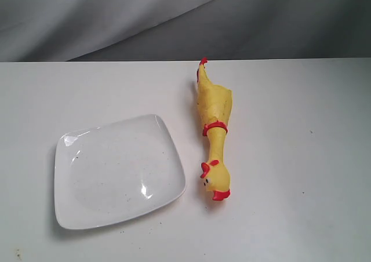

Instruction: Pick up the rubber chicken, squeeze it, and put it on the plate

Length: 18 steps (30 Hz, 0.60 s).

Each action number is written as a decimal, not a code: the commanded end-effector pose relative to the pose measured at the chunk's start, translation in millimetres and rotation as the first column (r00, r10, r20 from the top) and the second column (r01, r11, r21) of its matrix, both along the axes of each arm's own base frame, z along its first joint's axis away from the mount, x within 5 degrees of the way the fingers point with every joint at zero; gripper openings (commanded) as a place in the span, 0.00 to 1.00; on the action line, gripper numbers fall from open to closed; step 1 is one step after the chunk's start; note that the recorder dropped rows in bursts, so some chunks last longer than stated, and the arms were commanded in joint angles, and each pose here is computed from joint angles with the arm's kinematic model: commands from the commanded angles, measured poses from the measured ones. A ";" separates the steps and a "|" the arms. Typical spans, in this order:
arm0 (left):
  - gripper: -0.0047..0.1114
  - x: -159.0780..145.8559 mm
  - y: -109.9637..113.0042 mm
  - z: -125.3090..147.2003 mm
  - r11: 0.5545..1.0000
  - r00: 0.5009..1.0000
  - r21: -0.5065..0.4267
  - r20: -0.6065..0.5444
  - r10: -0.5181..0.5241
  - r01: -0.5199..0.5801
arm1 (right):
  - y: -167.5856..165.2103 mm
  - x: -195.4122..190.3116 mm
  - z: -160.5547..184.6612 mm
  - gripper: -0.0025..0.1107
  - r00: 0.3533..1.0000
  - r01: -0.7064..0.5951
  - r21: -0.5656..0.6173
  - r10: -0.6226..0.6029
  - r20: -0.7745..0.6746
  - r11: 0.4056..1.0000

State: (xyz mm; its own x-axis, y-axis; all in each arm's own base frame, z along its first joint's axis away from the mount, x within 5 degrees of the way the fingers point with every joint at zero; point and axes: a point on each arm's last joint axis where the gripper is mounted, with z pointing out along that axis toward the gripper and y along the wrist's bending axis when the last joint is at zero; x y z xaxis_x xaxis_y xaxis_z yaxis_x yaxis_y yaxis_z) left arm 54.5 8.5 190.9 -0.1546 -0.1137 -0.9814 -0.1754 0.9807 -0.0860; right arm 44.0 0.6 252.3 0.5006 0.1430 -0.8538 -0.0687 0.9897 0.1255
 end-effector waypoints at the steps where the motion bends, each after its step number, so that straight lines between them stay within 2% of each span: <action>1: 0.05 -0.1 0.1 -1.4 1.000 1.000 -0.002 -0.001 0.003 -0.003 | 1.3 -3.3 4.3 0.02 0.981 -0.191 0.260 0.172 0.092 0.947; 3: 0.05 -0.1 0.1 -1.4 1.000 1.000 -0.002 -0.001 0.003 -0.003 | 5.0 -4.9 6.3 0.02 0.974 -0.217 0.215 0.197 0.112 0.952; 5: 0.05 -0.1 0.1 -1.4 1.000 1.000 -0.002 -0.001 0.003 -0.003 | 12.1 -5.2 5.7 0.02 0.974 -0.214 0.080 0.207 0.091 0.973; 7: 0.05 -0.1 0.1 -1.4 1.000 1.000 -0.002 -0.001 0.003 -0.003 | 17.0 -5.1 8.9 0.02 0.971 -0.234 0.024 0.232 0.048 0.972; 12: 0.05 -0.1 0.1 -1.4 1.000 1.000 -0.002 -0.001 0.003 -0.003 | 16.4 9.3 41.3 0.02 0.968 -0.216 0.048 0.220 -0.118 0.975; 18: 0.05 -0.1 0.1 -1.4 1.000 1.000 -0.002 -0.001 0.003 -0.003 | 15.0 58.3 82.4 0.02 0.931 -0.190 0.014 0.185 -0.314 0.982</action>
